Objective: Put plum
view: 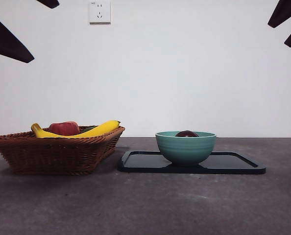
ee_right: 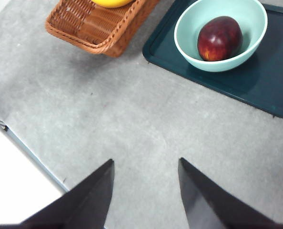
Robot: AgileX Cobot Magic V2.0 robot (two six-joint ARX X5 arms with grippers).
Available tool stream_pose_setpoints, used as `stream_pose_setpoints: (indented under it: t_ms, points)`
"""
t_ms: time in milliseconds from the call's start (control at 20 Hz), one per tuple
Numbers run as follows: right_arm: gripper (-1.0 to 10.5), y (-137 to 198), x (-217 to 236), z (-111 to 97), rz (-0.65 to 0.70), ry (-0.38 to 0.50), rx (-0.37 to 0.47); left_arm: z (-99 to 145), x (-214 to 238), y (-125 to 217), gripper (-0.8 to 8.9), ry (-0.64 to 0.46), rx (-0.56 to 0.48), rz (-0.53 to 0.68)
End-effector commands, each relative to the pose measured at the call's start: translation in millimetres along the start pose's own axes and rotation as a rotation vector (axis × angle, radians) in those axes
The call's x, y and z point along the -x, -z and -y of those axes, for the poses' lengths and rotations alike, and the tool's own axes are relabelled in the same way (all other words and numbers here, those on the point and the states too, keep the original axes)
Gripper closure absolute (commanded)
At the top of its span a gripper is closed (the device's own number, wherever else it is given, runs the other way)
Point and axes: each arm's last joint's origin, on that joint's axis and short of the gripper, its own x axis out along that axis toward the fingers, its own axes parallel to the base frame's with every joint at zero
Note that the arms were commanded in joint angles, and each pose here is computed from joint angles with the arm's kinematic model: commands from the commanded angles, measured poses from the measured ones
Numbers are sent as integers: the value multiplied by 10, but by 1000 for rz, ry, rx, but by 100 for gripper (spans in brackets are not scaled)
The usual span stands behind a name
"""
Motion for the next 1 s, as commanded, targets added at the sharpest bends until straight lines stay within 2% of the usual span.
stream_pose_setpoints:
  t_ms: [50, 700, 1000]
  points:
    - [731, -27, 25, -23, 25, -10, 25, 14, 1, -36, 409, 9, -16, 16]
    - [731, -27, 25, -23, 24, -10, 24, 14, 1, -38, 409, 9, -14, 18]
    - [731, -27, 25, -23, 24, -10, 24, 25, 3, -201, 417, -12, -30, 102]
